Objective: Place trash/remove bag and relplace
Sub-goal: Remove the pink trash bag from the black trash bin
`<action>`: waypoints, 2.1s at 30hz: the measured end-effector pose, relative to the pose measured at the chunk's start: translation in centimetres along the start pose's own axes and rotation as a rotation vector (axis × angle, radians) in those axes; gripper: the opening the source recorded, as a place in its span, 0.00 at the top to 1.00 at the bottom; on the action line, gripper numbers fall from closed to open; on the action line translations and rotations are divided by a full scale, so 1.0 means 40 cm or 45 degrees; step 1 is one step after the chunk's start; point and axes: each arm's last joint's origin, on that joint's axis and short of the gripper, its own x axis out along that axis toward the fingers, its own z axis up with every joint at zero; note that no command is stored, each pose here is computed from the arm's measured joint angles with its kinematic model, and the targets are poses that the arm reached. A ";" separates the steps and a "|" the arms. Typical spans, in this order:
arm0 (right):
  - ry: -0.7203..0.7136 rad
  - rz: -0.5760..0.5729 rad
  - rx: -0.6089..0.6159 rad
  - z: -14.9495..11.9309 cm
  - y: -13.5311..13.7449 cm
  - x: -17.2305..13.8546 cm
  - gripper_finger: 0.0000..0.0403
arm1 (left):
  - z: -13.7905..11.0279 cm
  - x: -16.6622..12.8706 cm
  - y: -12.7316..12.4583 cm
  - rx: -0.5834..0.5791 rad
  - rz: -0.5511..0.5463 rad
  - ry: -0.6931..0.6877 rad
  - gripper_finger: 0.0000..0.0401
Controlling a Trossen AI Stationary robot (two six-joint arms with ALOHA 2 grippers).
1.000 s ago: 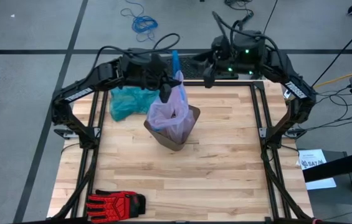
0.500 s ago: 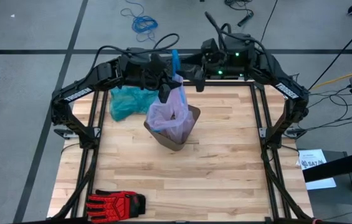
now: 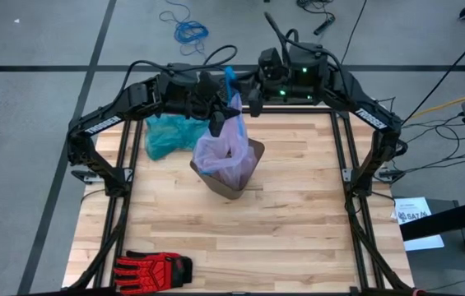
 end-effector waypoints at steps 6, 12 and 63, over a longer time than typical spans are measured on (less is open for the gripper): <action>-0.074 -0.023 -0.013 0.014 0.001 -0.007 1.00 | -0.003 0.001 -0.008 0.009 -0.012 0.007 0.82; -0.112 -0.018 -0.023 0.021 0.003 -0.007 1.00 | -0.007 0.002 -0.013 0.012 -0.016 0.020 0.82; 0.039 0.094 0.135 -0.008 -0.001 0.022 0.89 | -0.012 -0.018 -0.023 0.016 -0.046 0.047 0.82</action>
